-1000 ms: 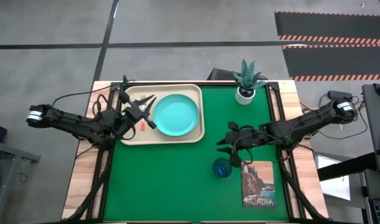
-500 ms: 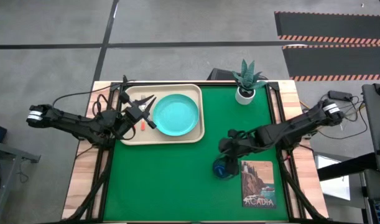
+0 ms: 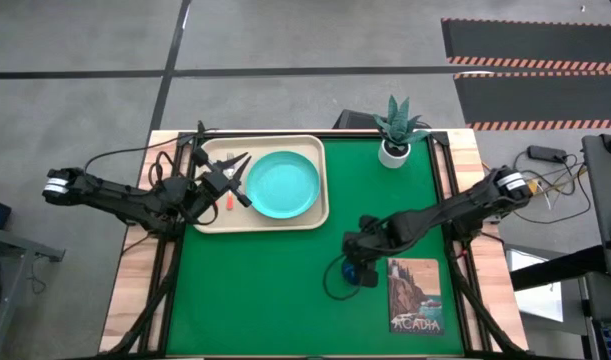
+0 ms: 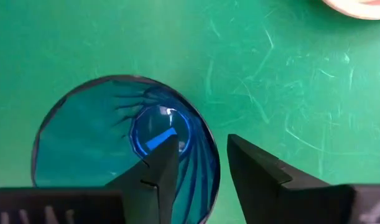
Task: Pick and place plate/cup/fork/spoon on tray
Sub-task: Put the blue cup on the white tray to the top left of the blue plate
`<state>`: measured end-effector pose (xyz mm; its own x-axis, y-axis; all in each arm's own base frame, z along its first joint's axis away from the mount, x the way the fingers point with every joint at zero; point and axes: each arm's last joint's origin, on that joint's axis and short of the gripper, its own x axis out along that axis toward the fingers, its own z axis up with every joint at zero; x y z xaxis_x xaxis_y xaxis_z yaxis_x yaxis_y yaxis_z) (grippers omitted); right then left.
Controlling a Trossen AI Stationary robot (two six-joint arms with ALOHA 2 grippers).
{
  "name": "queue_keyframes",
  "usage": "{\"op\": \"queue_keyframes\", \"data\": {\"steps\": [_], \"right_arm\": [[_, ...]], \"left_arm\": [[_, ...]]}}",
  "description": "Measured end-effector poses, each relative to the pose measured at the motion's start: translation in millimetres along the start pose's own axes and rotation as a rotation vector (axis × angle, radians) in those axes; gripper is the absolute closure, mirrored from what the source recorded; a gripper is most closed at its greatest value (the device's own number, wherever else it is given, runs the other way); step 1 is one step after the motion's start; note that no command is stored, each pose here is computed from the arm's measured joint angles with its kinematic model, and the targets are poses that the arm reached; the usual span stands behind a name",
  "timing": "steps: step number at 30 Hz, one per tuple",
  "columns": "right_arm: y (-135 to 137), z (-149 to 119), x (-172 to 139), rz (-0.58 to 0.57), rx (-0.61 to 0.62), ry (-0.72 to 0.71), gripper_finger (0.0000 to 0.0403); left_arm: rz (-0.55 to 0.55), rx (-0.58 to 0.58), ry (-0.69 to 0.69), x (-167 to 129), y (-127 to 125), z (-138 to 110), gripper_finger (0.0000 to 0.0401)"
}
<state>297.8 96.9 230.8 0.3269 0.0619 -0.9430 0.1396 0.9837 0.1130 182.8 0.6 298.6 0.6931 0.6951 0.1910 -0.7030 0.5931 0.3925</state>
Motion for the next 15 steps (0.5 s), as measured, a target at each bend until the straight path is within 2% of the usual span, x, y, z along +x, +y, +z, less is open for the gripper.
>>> {"op": "queue_keyframes", "data": {"steps": [11, 15], "right_arm": [[0.3, 0.3, 4.0, -0.003, -0.021, 0.010, 0.0385], [0.5, 1.6, 0.8, 0.002, -0.025, -0.003, 0.0392]], "left_arm": [[0.000, 0.000, 0.000, 0.0, 0.0, 0.0, 0.0367], [0.000, 0.000, 0.000, 0.0, 0.0, 0.0, 0.0367]]}}
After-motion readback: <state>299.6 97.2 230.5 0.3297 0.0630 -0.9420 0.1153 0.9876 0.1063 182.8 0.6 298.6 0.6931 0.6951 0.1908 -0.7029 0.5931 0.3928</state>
